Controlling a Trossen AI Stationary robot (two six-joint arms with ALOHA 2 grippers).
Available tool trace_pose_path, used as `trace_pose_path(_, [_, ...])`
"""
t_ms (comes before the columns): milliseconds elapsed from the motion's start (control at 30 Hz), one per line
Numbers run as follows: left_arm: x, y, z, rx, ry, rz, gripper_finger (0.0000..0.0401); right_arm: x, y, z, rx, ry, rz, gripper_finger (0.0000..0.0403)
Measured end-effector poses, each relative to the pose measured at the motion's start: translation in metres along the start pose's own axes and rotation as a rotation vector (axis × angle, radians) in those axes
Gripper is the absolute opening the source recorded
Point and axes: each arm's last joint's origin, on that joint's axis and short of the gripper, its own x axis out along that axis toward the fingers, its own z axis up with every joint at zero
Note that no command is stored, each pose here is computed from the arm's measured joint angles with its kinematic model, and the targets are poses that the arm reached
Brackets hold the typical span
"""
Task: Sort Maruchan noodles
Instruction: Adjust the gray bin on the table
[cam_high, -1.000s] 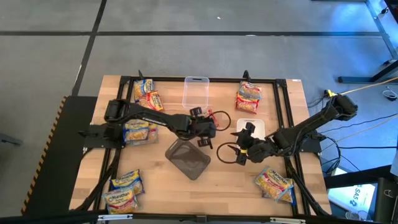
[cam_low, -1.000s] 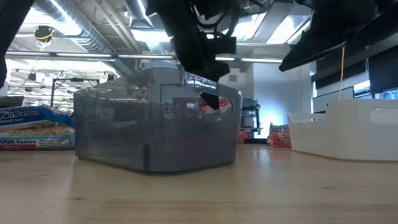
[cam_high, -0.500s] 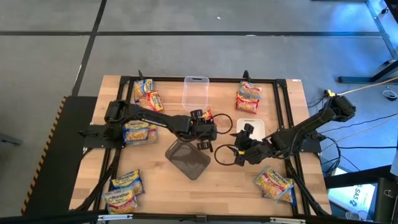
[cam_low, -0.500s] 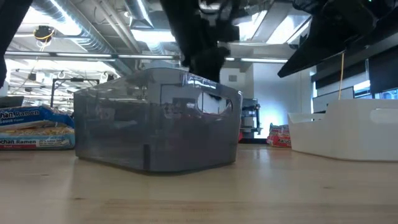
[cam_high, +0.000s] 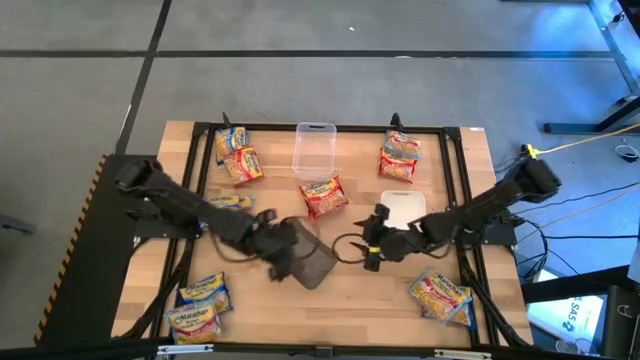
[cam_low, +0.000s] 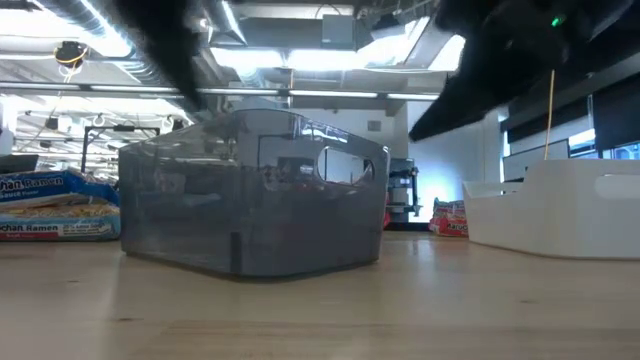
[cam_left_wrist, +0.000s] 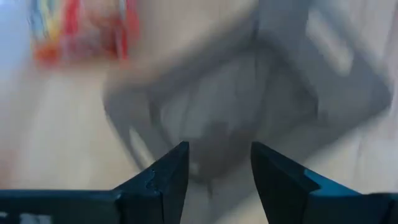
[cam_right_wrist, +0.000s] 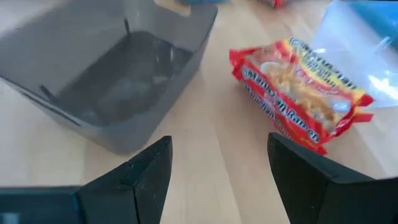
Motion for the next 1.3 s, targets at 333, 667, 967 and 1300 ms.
trace_pose_path(333, [0.039,-0.020,-0.081,-0.186,-0.007,-0.059,0.0165,0.050,0.000,-0.011,-0.007,0.002,0.117,0.0237])
trace_pose_path(667, [0.032,-0.017,-0.064,-0.156,-0.069,-0.070,0.0165,0.058,0.005,-0.014,0.053,-0.009,0.147,0.0237])
trace_pose_path(967, [-0.022,-0.037,-0.051,-0.062,0.125,-0.102,0.0165,0.055,0.006,0.006,-0.040,0.076,0.056,0.0237])
trace_pose_path(1300, [0.006,-0.053,-0.096,-0.163,0.063,-0.141,0.0165,0.070,-0.013,0.033,-0.147,0.007,-0.146,0.0237])
